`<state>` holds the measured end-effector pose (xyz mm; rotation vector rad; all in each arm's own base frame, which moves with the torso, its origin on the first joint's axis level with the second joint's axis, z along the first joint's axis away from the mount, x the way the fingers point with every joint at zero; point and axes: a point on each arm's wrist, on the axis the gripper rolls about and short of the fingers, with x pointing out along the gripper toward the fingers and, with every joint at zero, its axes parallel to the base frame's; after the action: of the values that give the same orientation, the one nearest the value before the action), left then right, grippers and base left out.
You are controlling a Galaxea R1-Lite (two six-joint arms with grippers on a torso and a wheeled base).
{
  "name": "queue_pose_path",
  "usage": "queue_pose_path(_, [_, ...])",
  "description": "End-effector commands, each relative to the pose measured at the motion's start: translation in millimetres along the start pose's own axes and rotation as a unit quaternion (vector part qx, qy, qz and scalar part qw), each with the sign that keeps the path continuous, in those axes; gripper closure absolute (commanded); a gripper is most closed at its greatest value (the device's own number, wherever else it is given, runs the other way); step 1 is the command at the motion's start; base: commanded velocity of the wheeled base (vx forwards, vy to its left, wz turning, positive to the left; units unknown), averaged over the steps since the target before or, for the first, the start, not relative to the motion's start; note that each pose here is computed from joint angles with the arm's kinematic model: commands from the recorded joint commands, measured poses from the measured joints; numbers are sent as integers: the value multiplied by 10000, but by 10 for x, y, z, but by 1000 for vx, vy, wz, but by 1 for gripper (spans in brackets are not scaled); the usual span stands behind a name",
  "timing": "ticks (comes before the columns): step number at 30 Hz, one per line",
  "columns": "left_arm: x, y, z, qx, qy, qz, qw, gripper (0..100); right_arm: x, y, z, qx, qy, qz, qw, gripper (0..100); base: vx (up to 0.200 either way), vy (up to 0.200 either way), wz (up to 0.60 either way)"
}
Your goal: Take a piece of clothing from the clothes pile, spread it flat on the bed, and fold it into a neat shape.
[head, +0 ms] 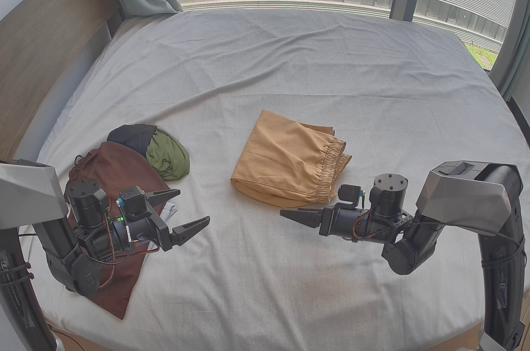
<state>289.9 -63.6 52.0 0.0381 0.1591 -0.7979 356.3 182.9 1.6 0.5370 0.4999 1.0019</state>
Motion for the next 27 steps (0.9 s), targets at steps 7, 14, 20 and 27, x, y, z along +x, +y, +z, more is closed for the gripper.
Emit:
queue_pose_path(7, [6, -2, -6, -1, 5, -9, 10000, 0, 98, 180, 579, -144, -759, 447, 9960, 0, 0, 0, 0])
queue_pose_path(14, [8, -8, -12, -9, 17, -26, 10000, 0, 101, 94, 801, -231, -1002, 401, 9939, 0, 0, 0, 0])
queue_pose_path(20, [9, -7, -17, -13, 24, -19, 10000, 0, 147, -149, 873, -220, -1130, 239, 9931, 0, 0, 0, 0])
queue_pose_path(27, [12, -6, -25, -22, 36, -20, 10000, 0, 180, -416, 796, -126, -1120, 80, 9936, 0, 0, 0, 0])
